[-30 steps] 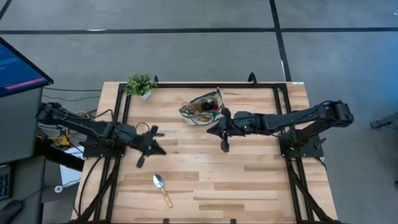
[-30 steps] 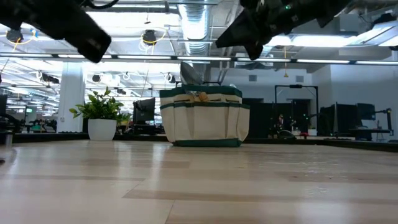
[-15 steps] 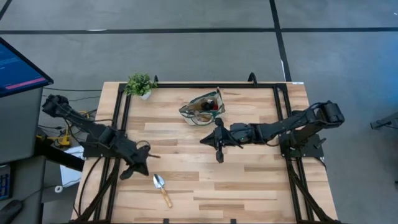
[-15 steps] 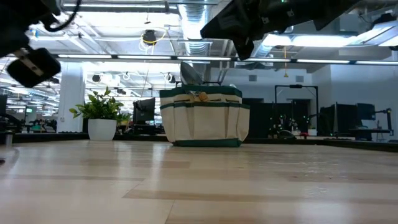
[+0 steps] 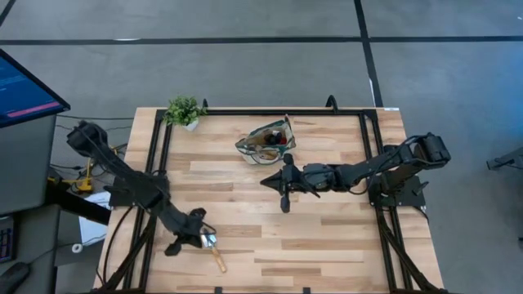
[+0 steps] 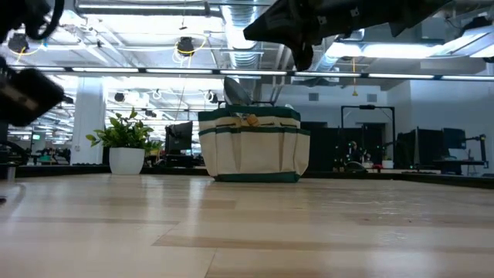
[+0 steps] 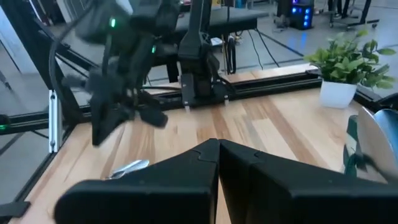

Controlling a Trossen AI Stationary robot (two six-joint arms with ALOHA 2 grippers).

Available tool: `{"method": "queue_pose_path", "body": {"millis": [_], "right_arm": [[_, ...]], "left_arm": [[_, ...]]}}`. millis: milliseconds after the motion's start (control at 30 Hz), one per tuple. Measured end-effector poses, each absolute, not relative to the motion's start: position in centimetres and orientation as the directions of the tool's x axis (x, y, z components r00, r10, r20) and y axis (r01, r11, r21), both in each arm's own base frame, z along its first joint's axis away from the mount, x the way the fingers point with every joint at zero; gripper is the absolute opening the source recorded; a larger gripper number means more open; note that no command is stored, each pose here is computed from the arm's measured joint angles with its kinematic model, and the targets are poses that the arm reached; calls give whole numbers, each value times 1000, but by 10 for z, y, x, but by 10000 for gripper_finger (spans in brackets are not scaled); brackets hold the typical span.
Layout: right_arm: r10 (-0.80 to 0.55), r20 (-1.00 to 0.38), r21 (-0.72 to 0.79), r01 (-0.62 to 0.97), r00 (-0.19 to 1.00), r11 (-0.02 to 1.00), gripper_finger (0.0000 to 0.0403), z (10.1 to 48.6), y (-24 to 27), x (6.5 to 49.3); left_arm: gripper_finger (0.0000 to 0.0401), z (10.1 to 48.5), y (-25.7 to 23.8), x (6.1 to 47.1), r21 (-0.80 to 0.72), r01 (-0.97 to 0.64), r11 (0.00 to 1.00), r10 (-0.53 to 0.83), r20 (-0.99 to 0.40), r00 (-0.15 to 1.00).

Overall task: Pick & Place Garden tools in Gardening bag
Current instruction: Put the trowel into the gardening bag

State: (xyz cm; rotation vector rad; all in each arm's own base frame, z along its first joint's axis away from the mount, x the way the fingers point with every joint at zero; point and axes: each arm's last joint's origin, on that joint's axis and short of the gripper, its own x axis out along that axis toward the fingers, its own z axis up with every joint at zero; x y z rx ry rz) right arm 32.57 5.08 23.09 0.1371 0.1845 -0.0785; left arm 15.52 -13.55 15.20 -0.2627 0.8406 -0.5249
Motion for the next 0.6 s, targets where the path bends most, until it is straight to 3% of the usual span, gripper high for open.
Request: {"method": "queue_pose_path", "body": {"millis": [200,400,600], "right_arm": [[-57,-159,136,79,986,988,0,234,53,326],[-56,-157,133,77,986,988,0,234,54,326],[-56,-159,133,77,986,988,0,234,54,326]], "left_arm": [[2,122,-154,163,-451,295,842,-538,-672,508],[2,108,-164,172,-462,314,829,-556,-625,548],[2,92,-163,176,-425,232,875,-476,-664,577]]}}
